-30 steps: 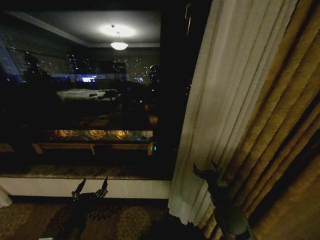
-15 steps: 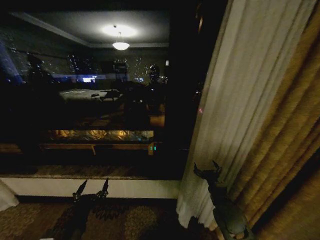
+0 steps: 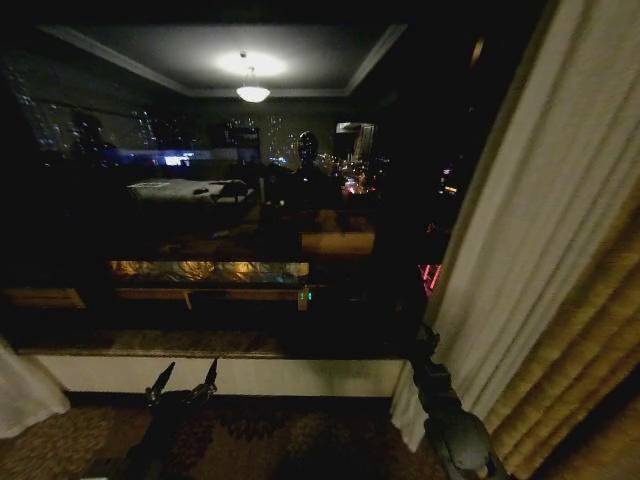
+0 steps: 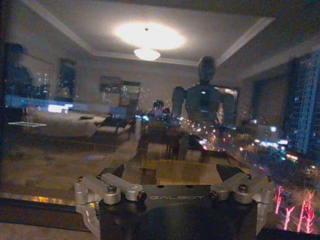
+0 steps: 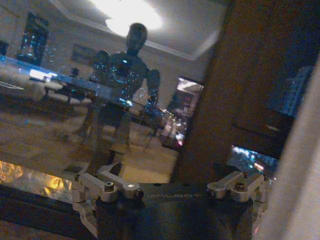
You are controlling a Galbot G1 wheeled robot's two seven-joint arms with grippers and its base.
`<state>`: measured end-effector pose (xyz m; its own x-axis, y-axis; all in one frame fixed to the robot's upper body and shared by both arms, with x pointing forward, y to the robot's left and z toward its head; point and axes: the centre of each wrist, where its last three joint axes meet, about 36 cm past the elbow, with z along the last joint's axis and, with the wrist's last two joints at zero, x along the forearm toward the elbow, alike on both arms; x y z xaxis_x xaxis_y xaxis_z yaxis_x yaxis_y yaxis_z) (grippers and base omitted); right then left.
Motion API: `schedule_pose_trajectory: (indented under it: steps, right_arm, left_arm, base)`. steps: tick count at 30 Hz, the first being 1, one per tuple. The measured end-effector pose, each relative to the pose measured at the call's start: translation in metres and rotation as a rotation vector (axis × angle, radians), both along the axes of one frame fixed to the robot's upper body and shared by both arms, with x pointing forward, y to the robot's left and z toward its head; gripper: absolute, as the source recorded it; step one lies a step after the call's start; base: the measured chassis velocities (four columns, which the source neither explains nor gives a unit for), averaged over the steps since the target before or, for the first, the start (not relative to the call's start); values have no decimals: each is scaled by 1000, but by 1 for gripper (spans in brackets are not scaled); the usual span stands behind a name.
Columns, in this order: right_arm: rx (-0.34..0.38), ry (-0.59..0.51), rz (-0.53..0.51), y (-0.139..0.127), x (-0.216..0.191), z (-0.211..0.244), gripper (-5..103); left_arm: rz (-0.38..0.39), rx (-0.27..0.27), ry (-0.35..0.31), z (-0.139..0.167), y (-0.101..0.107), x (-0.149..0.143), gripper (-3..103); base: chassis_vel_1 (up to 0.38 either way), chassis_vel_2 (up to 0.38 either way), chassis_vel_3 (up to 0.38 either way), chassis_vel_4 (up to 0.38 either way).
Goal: Open the curtains by pulling them apart, changing their state from closed to fully open.
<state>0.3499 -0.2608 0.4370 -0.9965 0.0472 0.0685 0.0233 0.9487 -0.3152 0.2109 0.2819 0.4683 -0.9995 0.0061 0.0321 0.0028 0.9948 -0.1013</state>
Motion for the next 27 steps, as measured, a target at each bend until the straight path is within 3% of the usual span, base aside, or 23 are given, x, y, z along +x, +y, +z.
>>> schedule_pose_trajectory:
  steps: [27]
  right_arm:
    - [-26,4,19,0,-2,-9,100]
  left_arm:
    - [-1,11,-29,-3,1,-4,100]
  base:
    - [348,359,-350,-358]
